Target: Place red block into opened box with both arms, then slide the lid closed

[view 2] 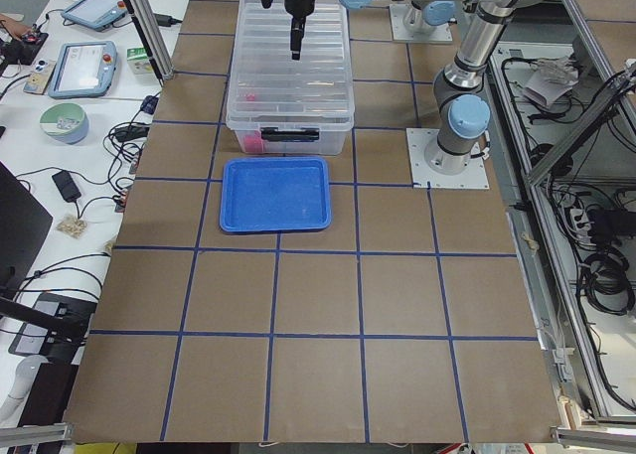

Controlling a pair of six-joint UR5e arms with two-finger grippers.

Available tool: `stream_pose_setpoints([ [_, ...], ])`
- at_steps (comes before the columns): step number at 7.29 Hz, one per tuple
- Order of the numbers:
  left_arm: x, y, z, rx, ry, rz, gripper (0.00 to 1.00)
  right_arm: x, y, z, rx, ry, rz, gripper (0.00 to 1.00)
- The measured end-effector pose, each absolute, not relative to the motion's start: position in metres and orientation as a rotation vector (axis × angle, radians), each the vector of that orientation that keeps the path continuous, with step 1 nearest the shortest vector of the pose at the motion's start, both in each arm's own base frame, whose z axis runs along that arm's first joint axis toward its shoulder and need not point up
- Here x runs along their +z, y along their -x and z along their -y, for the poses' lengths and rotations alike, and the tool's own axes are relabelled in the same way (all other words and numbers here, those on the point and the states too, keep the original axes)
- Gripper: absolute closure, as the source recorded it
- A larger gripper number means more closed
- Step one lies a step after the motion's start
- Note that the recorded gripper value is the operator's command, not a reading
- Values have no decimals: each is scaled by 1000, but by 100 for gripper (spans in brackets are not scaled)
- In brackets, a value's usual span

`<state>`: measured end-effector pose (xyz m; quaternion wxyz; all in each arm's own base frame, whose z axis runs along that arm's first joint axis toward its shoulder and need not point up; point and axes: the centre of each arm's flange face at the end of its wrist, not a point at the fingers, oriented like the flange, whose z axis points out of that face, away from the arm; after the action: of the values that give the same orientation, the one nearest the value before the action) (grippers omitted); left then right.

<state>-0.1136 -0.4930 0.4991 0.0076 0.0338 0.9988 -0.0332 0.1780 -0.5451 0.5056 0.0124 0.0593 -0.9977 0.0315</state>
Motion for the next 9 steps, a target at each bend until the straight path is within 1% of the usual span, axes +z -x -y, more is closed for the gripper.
stream_pose_setpoints([
  [2,501,113,492,-108,-106,-3122,0,510,-189,536,46,-169,3115,0],
  [9,500,113,490,-72,-104,-3124,0,513,-191,534,49,-167,3116,0],
])
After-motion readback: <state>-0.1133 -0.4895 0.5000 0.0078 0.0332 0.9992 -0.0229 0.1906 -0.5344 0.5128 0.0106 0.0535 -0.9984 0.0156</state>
